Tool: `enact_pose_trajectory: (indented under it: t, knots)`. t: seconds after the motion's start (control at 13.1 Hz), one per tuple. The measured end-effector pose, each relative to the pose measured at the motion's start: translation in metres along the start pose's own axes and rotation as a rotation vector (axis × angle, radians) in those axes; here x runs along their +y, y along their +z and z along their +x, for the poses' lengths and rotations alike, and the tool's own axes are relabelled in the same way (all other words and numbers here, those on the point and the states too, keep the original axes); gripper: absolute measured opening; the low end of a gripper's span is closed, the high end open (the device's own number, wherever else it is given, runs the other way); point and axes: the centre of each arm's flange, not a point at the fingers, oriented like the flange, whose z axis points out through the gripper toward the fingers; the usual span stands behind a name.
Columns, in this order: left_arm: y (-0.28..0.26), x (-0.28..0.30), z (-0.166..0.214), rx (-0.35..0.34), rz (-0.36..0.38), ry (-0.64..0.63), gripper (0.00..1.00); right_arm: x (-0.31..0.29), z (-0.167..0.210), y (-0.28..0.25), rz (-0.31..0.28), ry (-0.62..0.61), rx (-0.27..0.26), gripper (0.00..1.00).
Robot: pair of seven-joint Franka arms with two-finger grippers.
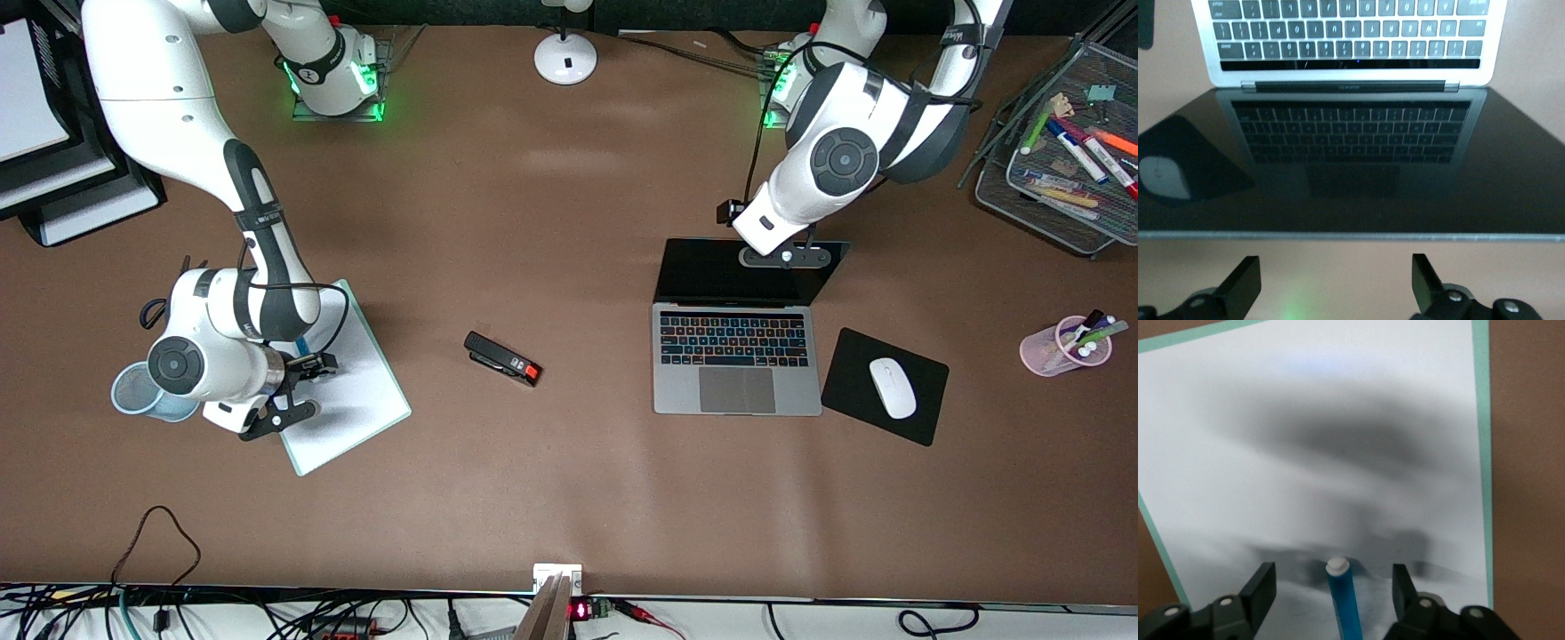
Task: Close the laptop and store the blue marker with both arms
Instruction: 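Grasp the blue marker with the right gripper while the left gripper reaches the laptop lid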
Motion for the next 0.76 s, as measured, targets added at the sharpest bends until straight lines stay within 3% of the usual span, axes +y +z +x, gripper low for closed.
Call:
enact_pose_trajectory:
  t: [0.76]
  knots:
    - [-0.004, 0.006, 0.029, 0.026, -0.048, -0.003, 1.0, -0.001, 0.0, 0.011, 0.002, -0.002, -0.015, 0.68]
